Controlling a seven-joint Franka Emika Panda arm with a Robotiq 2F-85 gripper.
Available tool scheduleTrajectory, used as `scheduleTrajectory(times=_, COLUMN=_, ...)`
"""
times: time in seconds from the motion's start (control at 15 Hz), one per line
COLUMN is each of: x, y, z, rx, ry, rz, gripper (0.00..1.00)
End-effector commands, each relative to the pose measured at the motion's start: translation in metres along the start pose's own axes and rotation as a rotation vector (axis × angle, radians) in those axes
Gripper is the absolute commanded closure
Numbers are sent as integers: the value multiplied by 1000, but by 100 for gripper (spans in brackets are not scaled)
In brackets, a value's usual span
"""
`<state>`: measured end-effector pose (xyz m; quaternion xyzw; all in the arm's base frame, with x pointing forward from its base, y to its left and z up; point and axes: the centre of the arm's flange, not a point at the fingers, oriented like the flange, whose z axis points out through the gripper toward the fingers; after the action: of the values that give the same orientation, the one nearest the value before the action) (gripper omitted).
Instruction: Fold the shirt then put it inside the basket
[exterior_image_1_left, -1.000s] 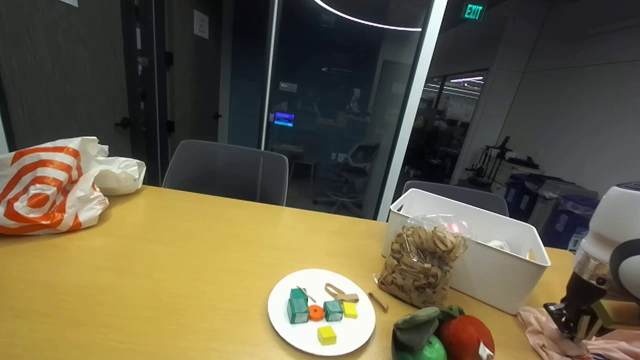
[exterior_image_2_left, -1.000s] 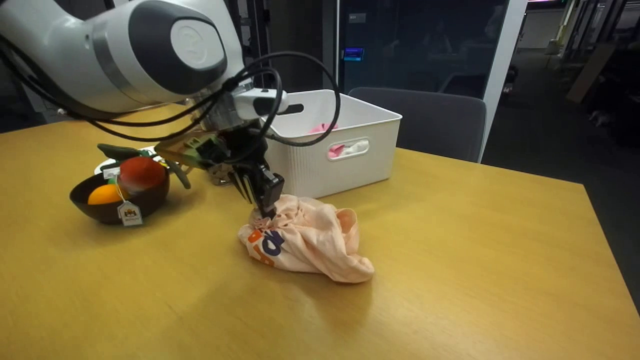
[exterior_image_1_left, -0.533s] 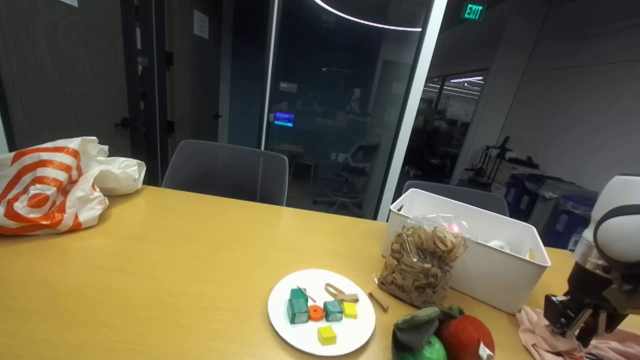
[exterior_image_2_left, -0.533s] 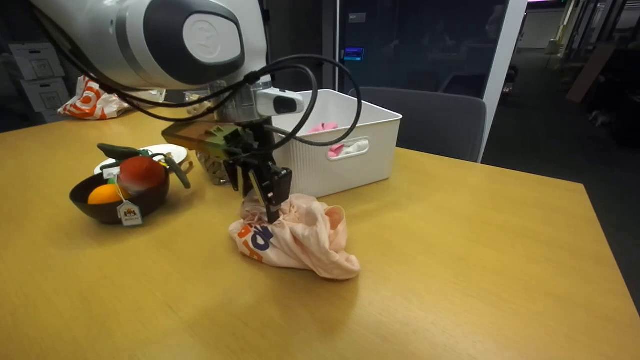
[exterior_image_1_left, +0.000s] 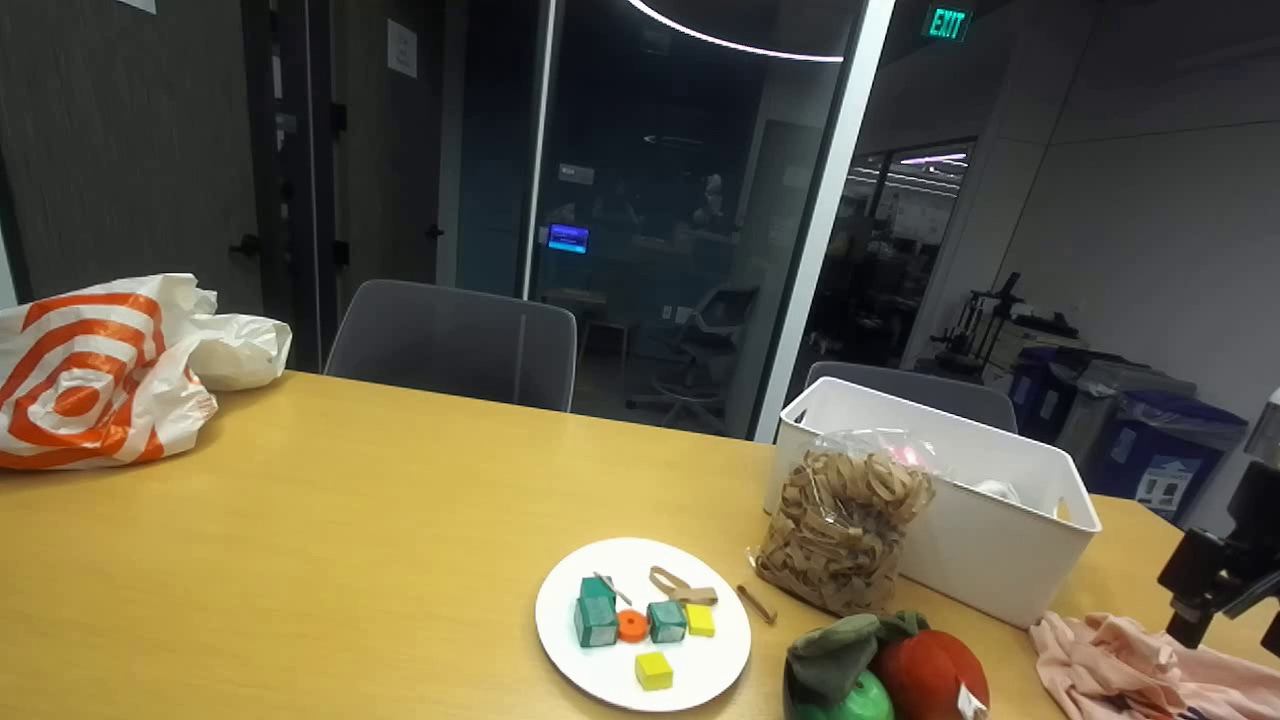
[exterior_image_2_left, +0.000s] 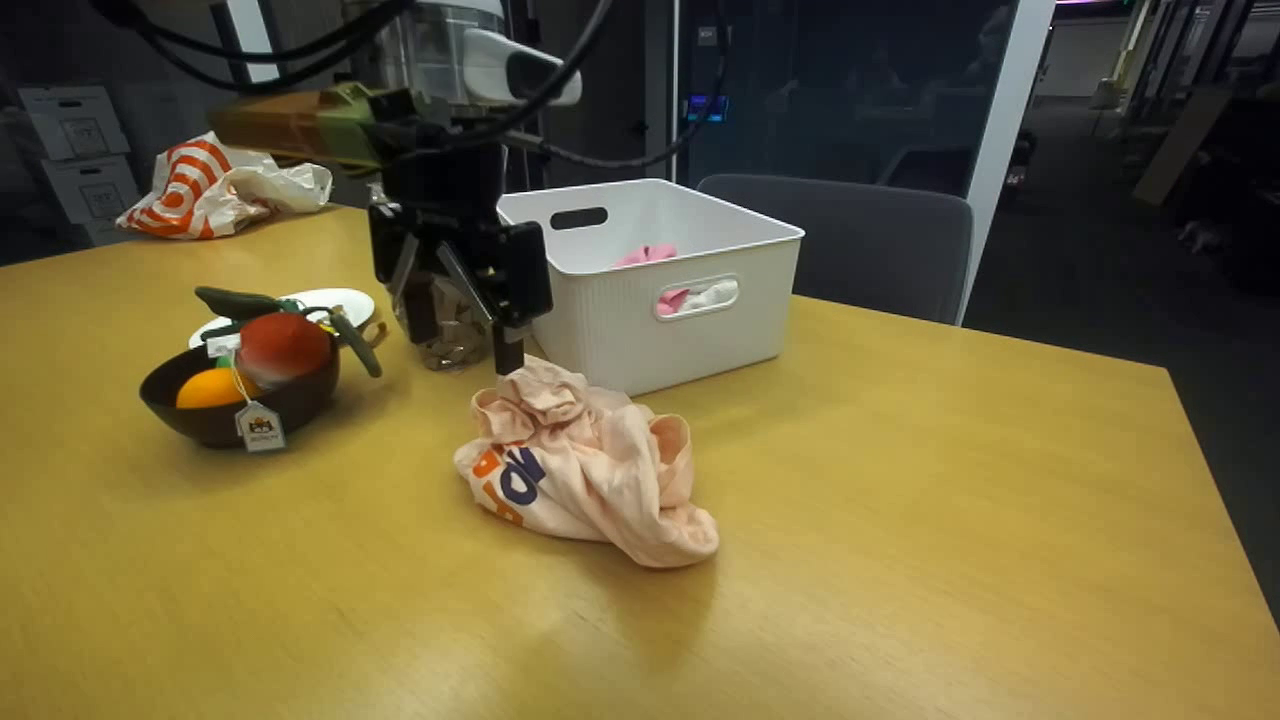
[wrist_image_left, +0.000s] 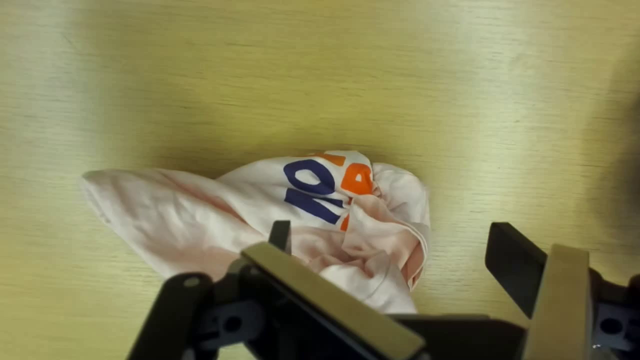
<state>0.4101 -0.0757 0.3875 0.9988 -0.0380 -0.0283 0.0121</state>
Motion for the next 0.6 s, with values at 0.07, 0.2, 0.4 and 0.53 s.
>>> scheduleTrajectory(times=0.07, x=-8, y=-1, z=9, rx=0, ry=-4, rz=152, gripper=0)
scheduleTrajectory(times=0.2, x=-3, y=-4, z=28, rx=21, ry=-53, rz=269, gripper=0)
scheduleTrajectory(times=0.4, x=8, y=-8, z=55, rx=39, ry=-98, rz=429, gripper=0)
scheduleTrajectory(times=0.53, x=20, y=-7, z=65, rx=56, ry=-72, rz=536, gripper=0)
